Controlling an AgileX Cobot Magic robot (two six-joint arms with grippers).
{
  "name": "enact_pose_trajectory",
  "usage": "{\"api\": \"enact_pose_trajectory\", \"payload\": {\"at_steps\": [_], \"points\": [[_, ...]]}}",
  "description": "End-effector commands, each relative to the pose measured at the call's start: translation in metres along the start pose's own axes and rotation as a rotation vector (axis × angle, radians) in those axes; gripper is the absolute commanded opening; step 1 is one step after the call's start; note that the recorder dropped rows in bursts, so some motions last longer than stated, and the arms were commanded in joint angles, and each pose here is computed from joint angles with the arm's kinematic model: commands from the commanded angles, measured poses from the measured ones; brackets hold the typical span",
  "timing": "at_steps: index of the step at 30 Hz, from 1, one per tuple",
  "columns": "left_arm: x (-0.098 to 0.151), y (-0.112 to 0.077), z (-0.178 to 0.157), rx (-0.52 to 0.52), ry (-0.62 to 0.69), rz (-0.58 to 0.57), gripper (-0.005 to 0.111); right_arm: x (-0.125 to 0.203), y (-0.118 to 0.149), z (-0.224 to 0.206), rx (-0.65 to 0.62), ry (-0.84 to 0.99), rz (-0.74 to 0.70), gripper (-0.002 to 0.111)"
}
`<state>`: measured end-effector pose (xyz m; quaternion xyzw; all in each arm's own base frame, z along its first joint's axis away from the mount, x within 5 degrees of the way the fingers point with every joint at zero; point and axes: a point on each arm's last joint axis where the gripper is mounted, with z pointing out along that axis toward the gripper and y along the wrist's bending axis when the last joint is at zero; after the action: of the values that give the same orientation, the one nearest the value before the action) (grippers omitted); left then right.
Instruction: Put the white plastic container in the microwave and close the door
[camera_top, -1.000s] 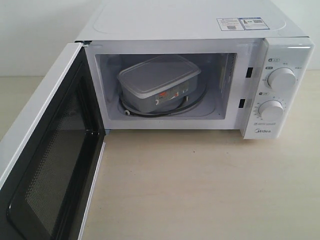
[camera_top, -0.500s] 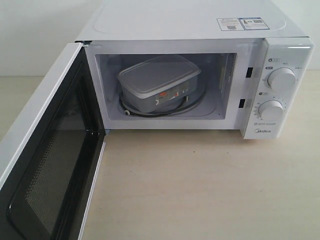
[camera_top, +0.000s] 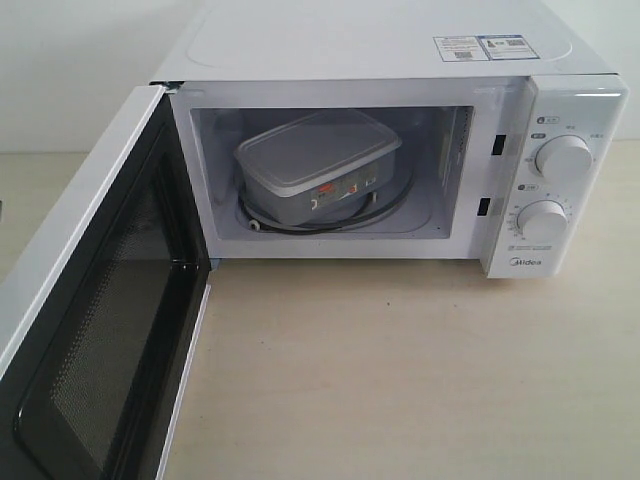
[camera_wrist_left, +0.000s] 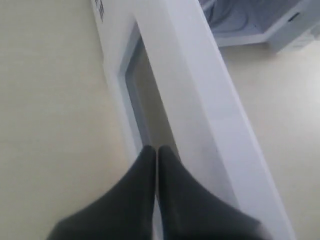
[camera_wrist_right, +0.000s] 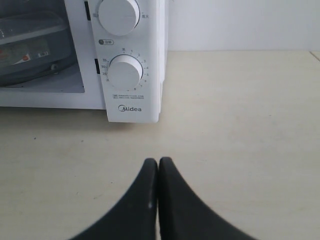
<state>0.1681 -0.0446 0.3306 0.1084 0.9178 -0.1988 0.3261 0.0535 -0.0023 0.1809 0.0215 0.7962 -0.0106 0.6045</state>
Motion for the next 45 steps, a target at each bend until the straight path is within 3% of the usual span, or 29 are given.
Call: {"api": "enact_pose_trajectory", "payload": {"at_steps": [1, 6, 25, 28, 45], "points": [[-0.002, -0.008, 0.015, 0.17, 0.08, 0.005, 0.004, -0.001, 0.0, 0.0, 0.002, -0.01, 0.0, 0.0], [-0.008, -0.022, 0.035, 0.318, 0.1, 0.078, 0.004, -0.001, 0.0, 0.0, 0.002, -0.01, 0.0, 0.0], [-0.045, -0.083, 0.126, 0.398, 0.026, 0.196, 0.004, -0.001, 0.0, 0.0, 0.002, -0.01, 0.0, 0.0], [-0.046, -0.086, 0.125, 0.407, 0.031, 0.249, 0.004, -0.002, 0.0, 0.0, 0.002, -0.026, 0.0, 0.0], [-0.048, -0.08, 0.125, 0.353, 0.006, 0.294, 0.004, -0.003, 0.0, 0.0, 0.002, -0.034, 0.0, 0.0]]}}
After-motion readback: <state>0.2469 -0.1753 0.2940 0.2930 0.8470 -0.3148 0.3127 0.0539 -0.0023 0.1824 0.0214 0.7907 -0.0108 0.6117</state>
